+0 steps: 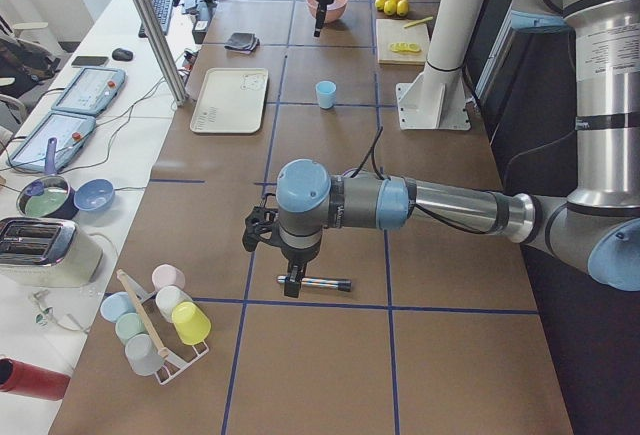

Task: Mash ice and strawberries in cup
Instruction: 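Move the right gripper back to the pink bowl of ice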

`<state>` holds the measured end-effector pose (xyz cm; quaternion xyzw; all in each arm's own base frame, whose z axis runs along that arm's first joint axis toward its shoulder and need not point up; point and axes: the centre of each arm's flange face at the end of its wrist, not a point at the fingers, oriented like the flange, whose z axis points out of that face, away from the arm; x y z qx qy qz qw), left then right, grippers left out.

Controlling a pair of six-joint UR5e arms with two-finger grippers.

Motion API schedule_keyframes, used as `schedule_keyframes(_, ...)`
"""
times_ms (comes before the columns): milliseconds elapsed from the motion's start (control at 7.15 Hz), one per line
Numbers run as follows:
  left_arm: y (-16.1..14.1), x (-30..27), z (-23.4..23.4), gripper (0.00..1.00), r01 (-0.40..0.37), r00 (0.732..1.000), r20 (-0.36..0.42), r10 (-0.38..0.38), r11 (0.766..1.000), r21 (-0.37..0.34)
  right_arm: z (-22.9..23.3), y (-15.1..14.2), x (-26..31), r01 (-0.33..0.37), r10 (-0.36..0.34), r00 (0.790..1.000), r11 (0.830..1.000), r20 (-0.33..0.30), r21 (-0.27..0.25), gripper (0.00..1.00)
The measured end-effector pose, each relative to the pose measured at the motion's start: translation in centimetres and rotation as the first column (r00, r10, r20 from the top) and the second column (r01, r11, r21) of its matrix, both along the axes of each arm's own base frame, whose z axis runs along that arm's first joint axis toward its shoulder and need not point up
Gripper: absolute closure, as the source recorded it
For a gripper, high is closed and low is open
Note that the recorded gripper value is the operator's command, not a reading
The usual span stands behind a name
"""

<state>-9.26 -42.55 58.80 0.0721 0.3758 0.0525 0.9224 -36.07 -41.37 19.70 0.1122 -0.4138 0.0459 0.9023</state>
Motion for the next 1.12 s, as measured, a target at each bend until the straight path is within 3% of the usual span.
schedule_keyframes(280,0.1,0.0,-0.3,0.00,0.000,1.000,0.000,0.000,1.000,0.006,6.5,0.6,7.8,0.029,-0.026,0.997,0.999,-0.072,0.029,0.01)
schedule_keyframes(420,0.1,0.0,-0.5,0.00,0.000,1.000,0.001,0.000,1.000,0.009,9.8,0.7,11.0,0.026,-0.024,0.997,0.999,-0.079,0.027,0.01)
schedule_keyframes(839,0.2,0.0,-0.7,0.00,0.000,1.000,0.001,0.000,1.000,0.013,22.0,0.7,20.2,0.013,-0.013,1.000,1.000,0.009,-0.025,0.01)
schedule_keyframes(1119,0.2,0.0,-1.1,0.00,0.000,1.000,0.001,0.000,1.000,0.021,28.5,0.3,23.6,0.012,-0.014,1.000,0.997,-0.016,-0.082,0.01)
